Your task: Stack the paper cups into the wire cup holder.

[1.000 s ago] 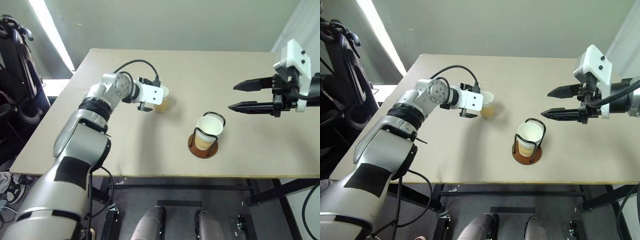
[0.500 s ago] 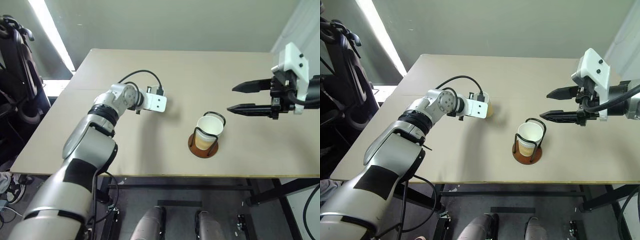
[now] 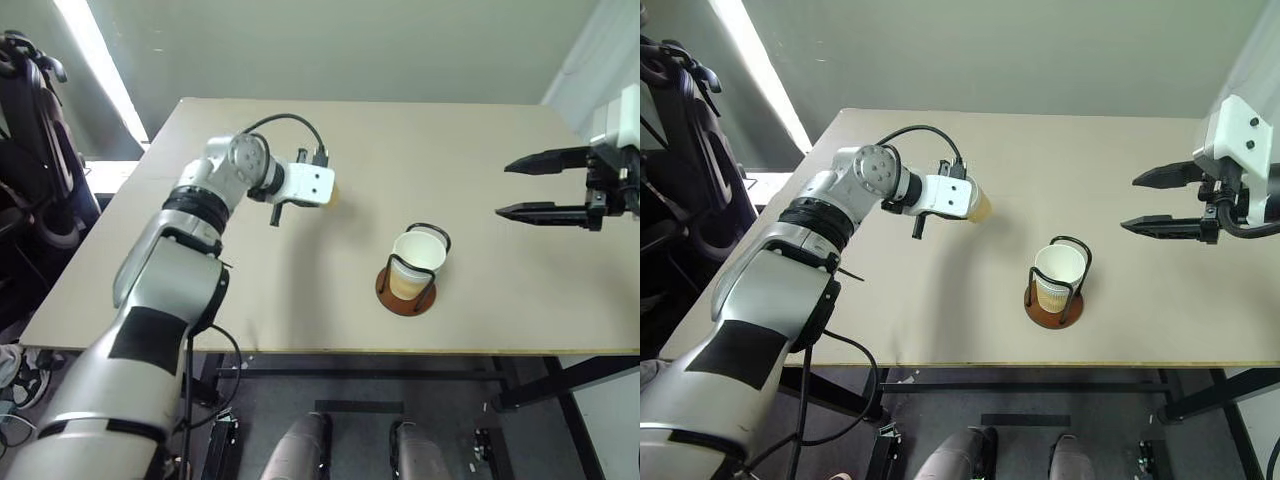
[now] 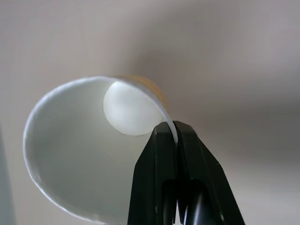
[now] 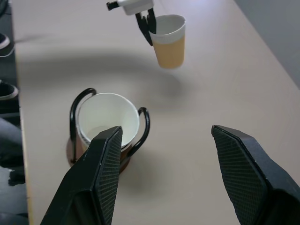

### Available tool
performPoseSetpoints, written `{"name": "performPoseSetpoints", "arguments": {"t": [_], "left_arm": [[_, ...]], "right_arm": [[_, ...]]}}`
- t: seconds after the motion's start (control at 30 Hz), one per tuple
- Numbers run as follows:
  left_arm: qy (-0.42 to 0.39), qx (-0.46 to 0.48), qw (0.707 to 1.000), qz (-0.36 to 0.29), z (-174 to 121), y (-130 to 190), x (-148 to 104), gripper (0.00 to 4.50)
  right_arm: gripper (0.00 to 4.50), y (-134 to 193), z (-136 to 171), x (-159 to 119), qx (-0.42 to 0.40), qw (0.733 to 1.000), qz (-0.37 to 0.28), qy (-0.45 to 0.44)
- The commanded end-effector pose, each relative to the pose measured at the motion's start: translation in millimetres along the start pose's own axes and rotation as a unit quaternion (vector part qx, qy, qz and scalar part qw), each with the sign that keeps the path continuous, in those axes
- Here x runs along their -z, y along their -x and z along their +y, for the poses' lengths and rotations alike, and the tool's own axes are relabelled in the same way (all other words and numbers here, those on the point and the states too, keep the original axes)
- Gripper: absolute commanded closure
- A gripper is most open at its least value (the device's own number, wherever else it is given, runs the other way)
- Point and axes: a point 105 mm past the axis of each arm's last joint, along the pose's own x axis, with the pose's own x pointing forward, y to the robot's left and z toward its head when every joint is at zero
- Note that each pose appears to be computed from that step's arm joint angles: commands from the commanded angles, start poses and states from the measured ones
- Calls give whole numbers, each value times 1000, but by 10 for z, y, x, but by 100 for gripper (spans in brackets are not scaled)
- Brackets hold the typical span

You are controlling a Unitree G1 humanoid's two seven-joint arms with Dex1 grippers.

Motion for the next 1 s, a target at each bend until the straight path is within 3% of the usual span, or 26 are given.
{"name": "performPoseSetpoints", "arguments": {"t": [0.03,0.7,0.87,1.0], "left_arm": [[-18,12,998,-60,193,296,-325,448],[-35,44,967,-248,453,718,-1267,448],[-40,66,951,-300,422,813,-1534,448],[-52,92,947,-302,337,820,-1592,448]], "right_arm": [[146,113,79,-93,-13,1000,4,27],[146,65,360,-166,-47,999,3,-13],[146,34,397,-172,-46,999,2,-18],[146,18,417,-185,-45,999,-1,-18]]}}
